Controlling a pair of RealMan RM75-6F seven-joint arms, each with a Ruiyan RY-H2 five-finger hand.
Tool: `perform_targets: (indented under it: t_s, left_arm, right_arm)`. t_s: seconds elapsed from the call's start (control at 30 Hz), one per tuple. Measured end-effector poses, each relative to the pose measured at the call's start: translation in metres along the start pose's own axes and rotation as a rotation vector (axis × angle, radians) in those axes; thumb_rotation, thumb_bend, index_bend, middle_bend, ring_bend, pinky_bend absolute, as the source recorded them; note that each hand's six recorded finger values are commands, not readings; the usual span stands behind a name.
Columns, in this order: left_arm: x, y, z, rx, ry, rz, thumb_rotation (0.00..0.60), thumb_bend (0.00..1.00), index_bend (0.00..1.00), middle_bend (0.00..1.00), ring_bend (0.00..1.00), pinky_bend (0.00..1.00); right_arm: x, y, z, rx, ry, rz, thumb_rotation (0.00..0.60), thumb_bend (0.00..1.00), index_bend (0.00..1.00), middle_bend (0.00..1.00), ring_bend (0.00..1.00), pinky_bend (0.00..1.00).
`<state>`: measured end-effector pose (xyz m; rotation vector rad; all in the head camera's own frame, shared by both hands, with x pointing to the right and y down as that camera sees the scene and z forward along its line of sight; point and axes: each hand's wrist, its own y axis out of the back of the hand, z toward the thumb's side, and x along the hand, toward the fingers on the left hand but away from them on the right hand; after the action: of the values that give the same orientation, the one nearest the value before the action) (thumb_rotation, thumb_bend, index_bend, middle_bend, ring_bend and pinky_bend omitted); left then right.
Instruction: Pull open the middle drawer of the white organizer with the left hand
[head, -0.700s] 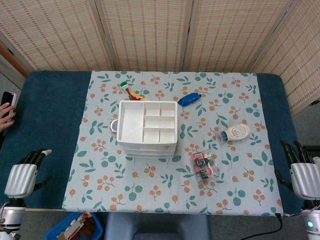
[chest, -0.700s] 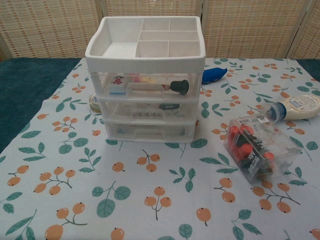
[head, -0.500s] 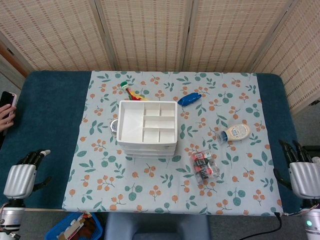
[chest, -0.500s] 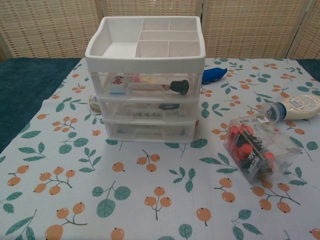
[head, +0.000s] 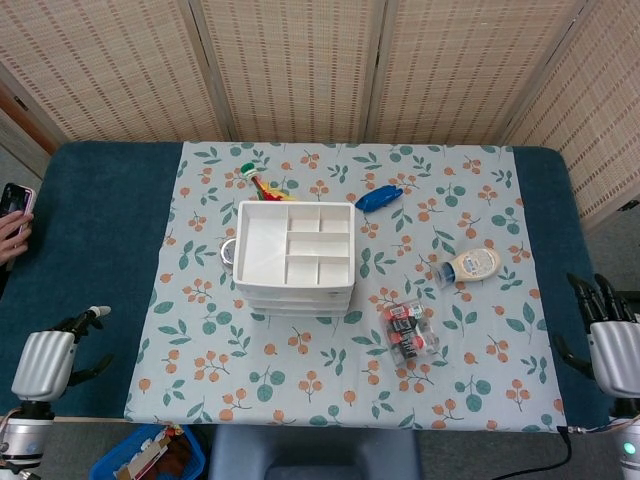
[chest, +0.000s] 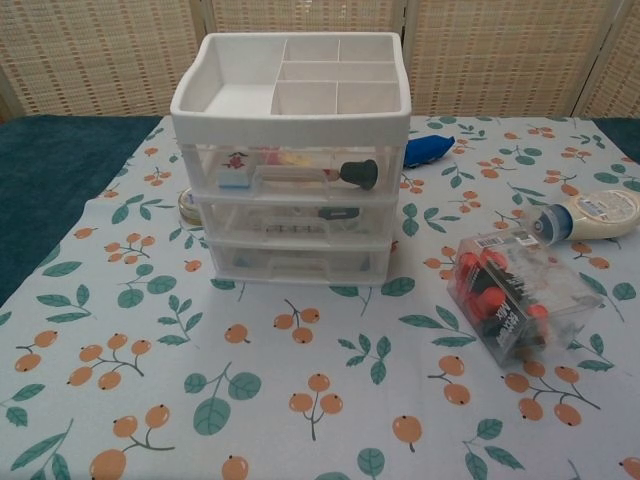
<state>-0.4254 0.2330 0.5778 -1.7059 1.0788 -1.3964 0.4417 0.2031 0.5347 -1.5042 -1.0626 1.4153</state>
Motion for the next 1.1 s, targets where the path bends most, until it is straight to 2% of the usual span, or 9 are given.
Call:
perform_targets:
  t_s: [0.1, 0.27, 0.33, 0.53, 0.73, 0.93, 1.1]
  left_arm:
    - [0.002, -0.003, 0.009, -0.055, -0.032, -0.030, 0.600, 0.17, 0.32, 0.75, 0.74, 0.99]
    - [0.008, -0.013, 0.031, -0.198, -0.099, -0.121, 0.600, 0.18, 0.32, 0.94, 0.92, 1.00]
    - [0.011, -0.020, 0.045, -0.273, -0.134, -0.171, 0.600, 0.19, 0.30, 0.97, 0.96, 1.00]
    - [0.020, -0.043, 0.090, -0.474, -0.235, -0.330, 0.600, 0.20, 0.25, 0.99, 0.98, 1.00]
    - [0.025, -0.073, 0.139, -0.684, -0.301, -0.464, 0.600, 0.25, 0.16, 1.00, 1.00, 1.00]
    - [0.028, -0.095, 0.178, -0.848, -0.311, -0.532, 0.600, 0.34, 0.12, 1.00, 1.00, 1.00]
    - [0.033, -0.107, 0.205, -0.972, -0.289, -0.545, 0.600, 0.40, 0.11, 1.00, 1.00, 1.00]
  right_arm:
    - [-0.002, 0.006, 0.001, 0.007, 0.007, -0.018, 0.600, 0.36, 0.00, 0.14, 0.07, 0.15]
    - [-0.002, 0.012, 0.001, 0.016, 0.005, -0.026, 0.600, 0.36, 0.00, 0.14, 0.07, 0.14]
    - [-0.002, 0.013, 0.000, 0.016, 0.003, -0.026, 0.600, 0.36, 0.00, 0.14, 0.07, 0.14]
    - [-0.002, 0.011, 0.000, 0.006, -0.003, -0.005, 0.600, 0.36, 0.00, 0.14, 0.07, 0.14]
    - [-0.002, 0.012, 0.000, 0.000, 0.000, 0.009, 0.600, 0.36, 0.00, 0.14, 0.07, 0.14]
    - [-0.001, 0.014, 0.001, 0.005, 0.000, 0.009, 0.600, 0.36, 0.00, 0.14, 0.07, 0.14]
    - [0.000, 0.010, 0.000, -0.005, -0.004, 0.027, 0.600, 0.36, 0.00, 0.14, 0.07, 0.14]
